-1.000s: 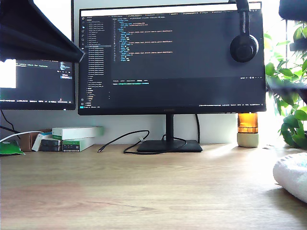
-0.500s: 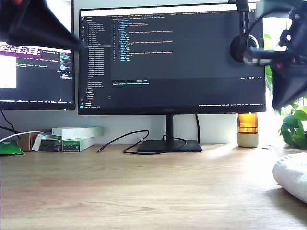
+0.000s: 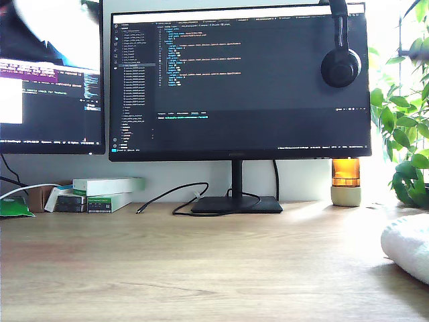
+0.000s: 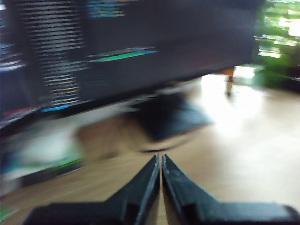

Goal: Fold the tea towel to a neat square and place it to the right

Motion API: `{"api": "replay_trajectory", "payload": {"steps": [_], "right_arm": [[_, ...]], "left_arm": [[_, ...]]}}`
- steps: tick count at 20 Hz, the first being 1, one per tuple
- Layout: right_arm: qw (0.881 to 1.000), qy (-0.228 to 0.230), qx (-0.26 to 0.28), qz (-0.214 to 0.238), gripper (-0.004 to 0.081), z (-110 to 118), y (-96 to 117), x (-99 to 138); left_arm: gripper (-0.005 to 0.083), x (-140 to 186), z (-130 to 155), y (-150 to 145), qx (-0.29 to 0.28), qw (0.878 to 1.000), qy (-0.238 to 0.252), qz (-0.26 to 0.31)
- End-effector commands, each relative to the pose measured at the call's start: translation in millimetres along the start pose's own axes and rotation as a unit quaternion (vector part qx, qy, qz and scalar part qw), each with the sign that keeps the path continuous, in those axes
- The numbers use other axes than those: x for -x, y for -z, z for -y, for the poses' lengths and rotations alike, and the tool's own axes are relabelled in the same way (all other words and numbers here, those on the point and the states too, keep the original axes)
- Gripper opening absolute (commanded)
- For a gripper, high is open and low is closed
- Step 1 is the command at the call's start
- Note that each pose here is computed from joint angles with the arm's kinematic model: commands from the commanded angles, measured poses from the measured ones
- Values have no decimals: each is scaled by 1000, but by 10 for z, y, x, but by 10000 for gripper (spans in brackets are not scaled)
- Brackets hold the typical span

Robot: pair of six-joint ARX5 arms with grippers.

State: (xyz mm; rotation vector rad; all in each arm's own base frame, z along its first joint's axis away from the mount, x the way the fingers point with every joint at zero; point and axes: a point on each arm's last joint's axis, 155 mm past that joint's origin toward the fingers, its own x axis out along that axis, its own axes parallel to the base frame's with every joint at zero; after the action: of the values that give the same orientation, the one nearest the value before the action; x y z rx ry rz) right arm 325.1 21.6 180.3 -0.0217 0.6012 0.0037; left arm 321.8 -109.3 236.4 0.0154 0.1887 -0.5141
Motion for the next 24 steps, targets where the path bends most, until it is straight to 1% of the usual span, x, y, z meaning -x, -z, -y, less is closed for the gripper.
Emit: {"api": "replay_trajectory", "payload": {"steps": [1, 3, 4, 7, 9, 12, 13, 16, 18, 21, 22, 24], "right_arm": [[1000, 3, 3, 12, -11, 78, -17, 77], [999, 1, 2, 34, -11, 141, -65, 186], [999, -3, -4, 43, -11, 156, -60, 232], [998, 1, -12, 63, -11, 235, 43, 323], [996, -26, -15, 89, -11, 167, 79, 379], [994, -44, -20, 99, -11, 102, 255, 403], [992, -47, -31, 112, -11, 92, 260, 427], [988, -50, -48, 135, -11, 85, 314, 496], [986, -48, -56, 147, -11, 93, 378, 522], [984, -27, -79, 159, -11, 179, 449, 584], [983, -26, -79, 165, -11, 181, 460, 610], [981, -28, -77, 178, -11, 171, 460, 663]], "left_arm": [[-12, 16, -142, 130, 11, 1000, -15, -9], [-12, 59, -305, 232, 26, 999, -38, -11], [-12, 72, -335, 293, 30, 999, -40, -11], [-12, 119, -301, 463, 45, 998, -34, -13], [-12, 168, -255, 549, 53, 998, -32, -11], [-12, 231, -191, 662, 59, 998, -28, -6], [-12, 257, -173, 701, 60, 998, -28, -5], [-12, 336, -102, 806, 63, 998, -24, 1], [-12, 375, -65, 863, 77, 997, -22, 4], [-12, 435, -85, 998, 93, 995, -40, 3], [-12, 457, -87, 1047, 105, 993, -46, -1], [-12, 507, -107, 1054, 105, 993, -60, -1]]}}
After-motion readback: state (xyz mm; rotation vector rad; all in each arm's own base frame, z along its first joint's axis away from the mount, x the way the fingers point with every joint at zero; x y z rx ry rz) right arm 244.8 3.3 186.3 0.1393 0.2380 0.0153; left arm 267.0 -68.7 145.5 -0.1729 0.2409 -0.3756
